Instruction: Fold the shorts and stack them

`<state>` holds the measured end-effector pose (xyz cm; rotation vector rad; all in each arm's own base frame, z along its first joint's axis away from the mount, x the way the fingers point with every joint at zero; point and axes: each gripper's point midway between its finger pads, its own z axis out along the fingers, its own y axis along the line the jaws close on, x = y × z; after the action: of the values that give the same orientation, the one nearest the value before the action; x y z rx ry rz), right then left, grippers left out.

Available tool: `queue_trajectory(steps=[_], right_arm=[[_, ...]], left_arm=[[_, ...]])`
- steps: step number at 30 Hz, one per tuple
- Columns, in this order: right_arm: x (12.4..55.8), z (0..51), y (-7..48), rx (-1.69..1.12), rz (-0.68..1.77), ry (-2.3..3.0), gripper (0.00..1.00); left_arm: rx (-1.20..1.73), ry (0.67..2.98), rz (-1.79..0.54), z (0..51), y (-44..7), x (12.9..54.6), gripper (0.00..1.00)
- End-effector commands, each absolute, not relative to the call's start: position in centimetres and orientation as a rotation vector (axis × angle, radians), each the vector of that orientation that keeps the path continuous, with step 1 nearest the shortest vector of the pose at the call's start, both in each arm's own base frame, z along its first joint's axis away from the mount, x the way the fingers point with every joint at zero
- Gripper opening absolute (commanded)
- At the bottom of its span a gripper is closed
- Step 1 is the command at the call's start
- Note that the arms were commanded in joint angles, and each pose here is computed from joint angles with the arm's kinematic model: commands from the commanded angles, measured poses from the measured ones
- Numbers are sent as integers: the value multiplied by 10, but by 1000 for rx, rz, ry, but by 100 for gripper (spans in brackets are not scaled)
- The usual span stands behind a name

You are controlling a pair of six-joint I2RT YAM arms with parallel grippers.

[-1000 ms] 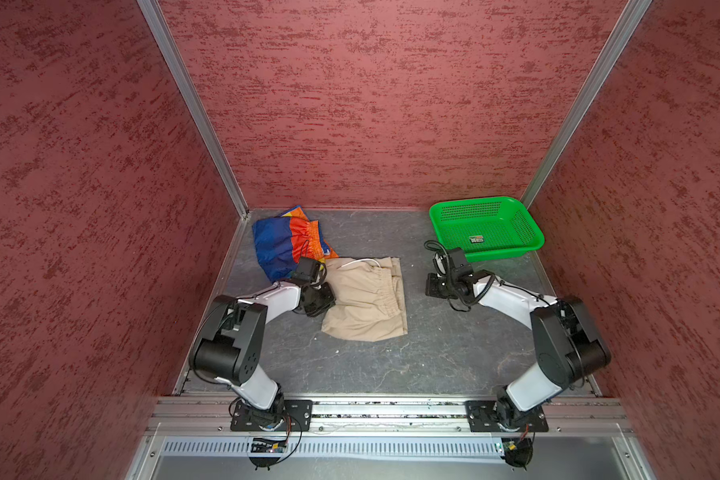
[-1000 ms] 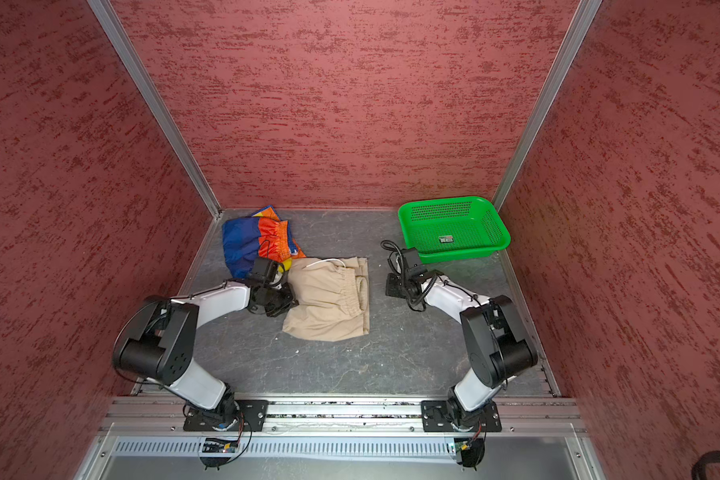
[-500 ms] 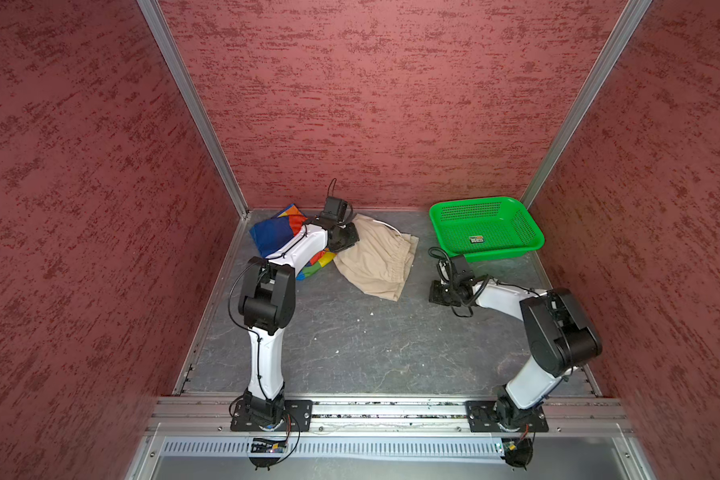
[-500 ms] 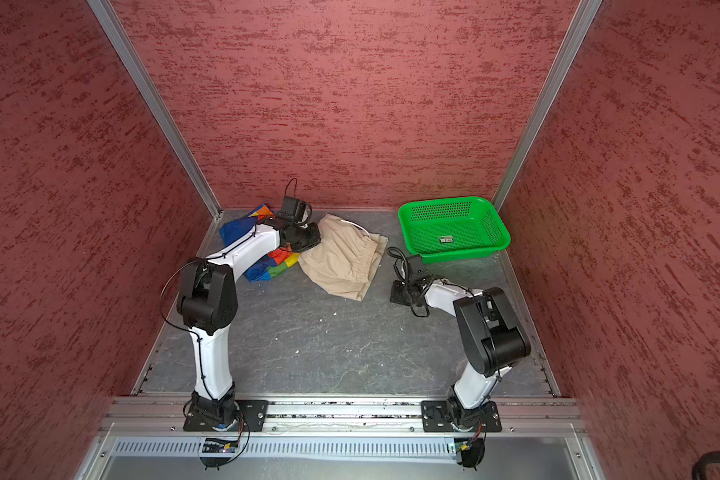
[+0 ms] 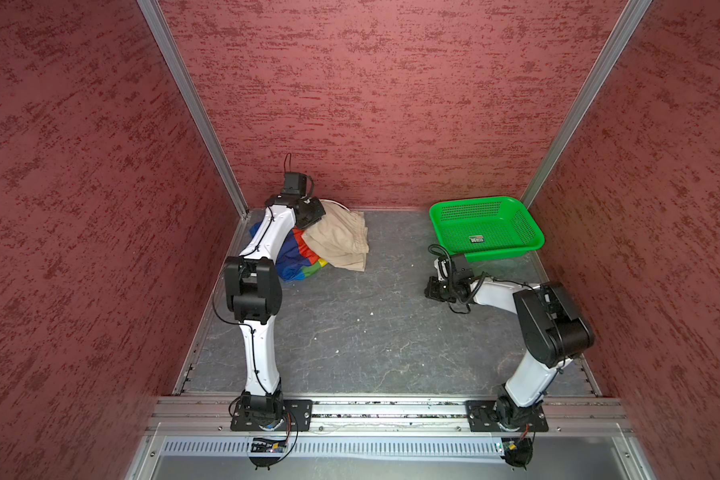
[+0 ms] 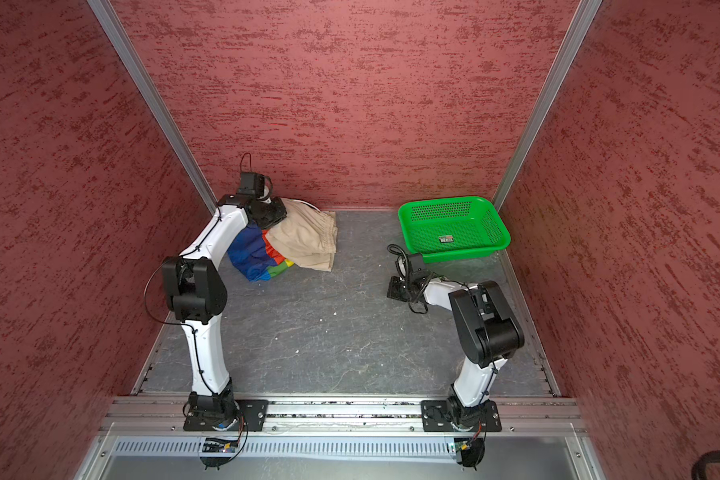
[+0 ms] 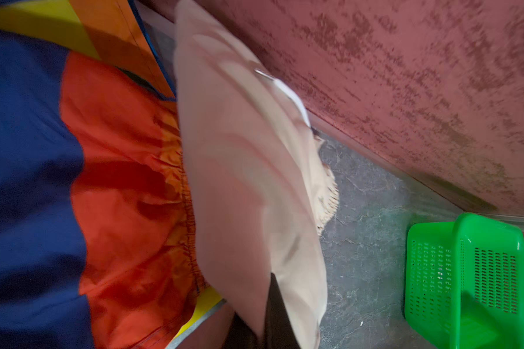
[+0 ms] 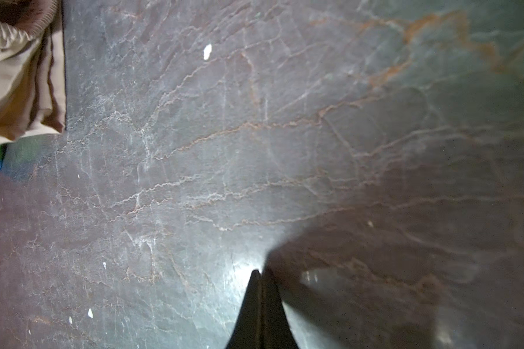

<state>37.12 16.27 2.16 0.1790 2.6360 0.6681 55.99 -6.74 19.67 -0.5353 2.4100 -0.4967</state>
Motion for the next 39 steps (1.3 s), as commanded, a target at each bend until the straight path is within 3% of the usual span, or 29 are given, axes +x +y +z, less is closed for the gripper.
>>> queue_trajectory(steps=[1,8,9,10,11,12,16,21,29,33,39], right_arm=[[360,3,158,222,650,2714,3],[357,5,157,224,645,2713,3],[356,5,157,224,647,2714,3],[355,5,157,224,646,2716,3],[355,5,157,225,646,2715,3],[355,6,157,223,648,2715,3],[353,9,155,211,639,2715,3],[351,8,152,201,609,2722,3],[353,17,158,209,678,2673,2],[363,56,158,137,675,2562,4],[369,164,131,20,504,2225,21]], left_arm=[[-474,2351,-488,243,-59,544,2],[-618,2285,-424,241,-1,504,2],[-665,2283,-402,231,10,496,7],[-735,2285,-386,218,22,485,35],[-814,2288,-386,203,33,475,73],[-902,2295,-384,186,44,462,100],[-1156,2281,-377,144,81,420,99],[-1224,2192,-319,165,107,397,100],[-885,2204,-353,222,45,414,100],[-629,2144,-349,258,2,413,100],[-439,1987,-304,290,-15,383,100]])
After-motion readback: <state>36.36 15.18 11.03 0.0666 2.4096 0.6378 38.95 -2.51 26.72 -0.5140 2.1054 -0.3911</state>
